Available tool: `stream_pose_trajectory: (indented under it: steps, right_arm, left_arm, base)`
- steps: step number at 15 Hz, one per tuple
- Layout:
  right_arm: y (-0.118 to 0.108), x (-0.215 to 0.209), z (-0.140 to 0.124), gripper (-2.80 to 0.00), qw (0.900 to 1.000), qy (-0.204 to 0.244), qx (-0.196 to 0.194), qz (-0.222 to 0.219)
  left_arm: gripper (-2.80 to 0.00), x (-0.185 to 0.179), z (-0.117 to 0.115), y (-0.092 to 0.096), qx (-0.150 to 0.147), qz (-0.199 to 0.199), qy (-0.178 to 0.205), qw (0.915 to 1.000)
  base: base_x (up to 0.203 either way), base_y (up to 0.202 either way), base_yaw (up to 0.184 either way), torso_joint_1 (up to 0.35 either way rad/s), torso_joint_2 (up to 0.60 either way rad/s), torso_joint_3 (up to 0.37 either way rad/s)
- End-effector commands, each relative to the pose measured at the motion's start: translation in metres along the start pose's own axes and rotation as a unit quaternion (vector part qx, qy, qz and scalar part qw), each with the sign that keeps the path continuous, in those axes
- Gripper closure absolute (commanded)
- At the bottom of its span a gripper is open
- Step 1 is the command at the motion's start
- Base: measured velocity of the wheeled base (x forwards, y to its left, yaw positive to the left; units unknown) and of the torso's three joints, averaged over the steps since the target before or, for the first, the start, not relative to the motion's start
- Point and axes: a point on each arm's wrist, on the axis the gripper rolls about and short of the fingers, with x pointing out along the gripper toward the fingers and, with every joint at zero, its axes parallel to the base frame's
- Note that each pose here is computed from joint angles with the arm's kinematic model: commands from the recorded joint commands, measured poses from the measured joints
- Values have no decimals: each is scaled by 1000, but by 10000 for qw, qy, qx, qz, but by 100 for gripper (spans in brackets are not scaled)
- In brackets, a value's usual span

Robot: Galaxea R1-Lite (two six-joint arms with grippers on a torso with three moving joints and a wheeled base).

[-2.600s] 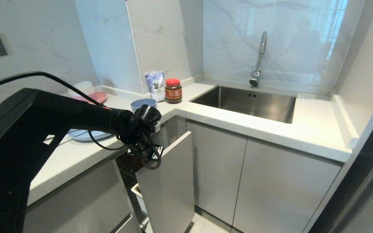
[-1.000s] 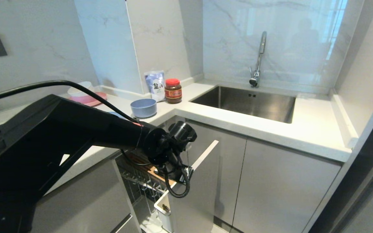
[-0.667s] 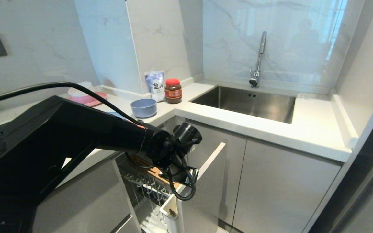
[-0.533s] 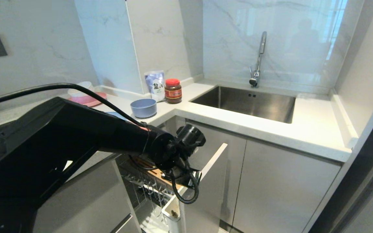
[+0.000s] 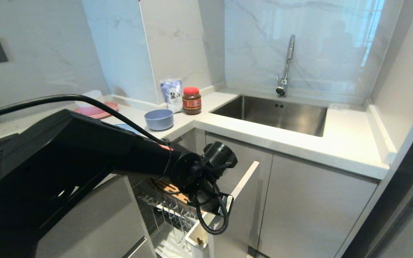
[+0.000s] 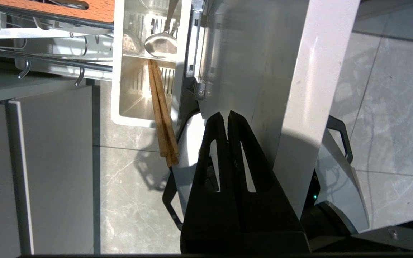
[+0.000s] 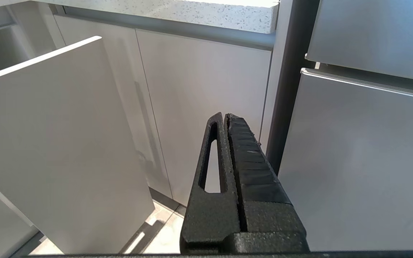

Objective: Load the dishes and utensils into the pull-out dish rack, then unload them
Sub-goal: Open the cupboard

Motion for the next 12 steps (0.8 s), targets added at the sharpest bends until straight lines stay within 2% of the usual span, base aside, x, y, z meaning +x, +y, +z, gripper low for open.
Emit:
stream_pose_trajectory:
  steps: [1,3,5,7,12]
  right_arm:
    - [0,0,0,0,10000,-15,2,8]
    - [0,0,0,0,10000,-7,2,1]
    - [0,0,0,0,10000,-12,2,7]
    - [0,0,0,0,10000,-7,2,0]
    - [0,0,0,0,10000,-13,2,0]
  left_arm:
    - [0,-1,-2,-5,44,-19,25,10000]
    - [0,0,-4,-10,0,-117,51,9999]
    - [0,-4,-5,-14,-24,-438,123,9990]
    - [0,-4,-6,-17,-26,-566,171,9982]
    - [0,-5,-8,-21,-23,-610,188,9980]
  base:
    - [0,0,0,0,0,0]
    - [0,0,0,0,0,0]
    - [0,0,0,0,0,0]
    - [0,0,0,0,0,0]
    - [0,0,0,0,0,0]
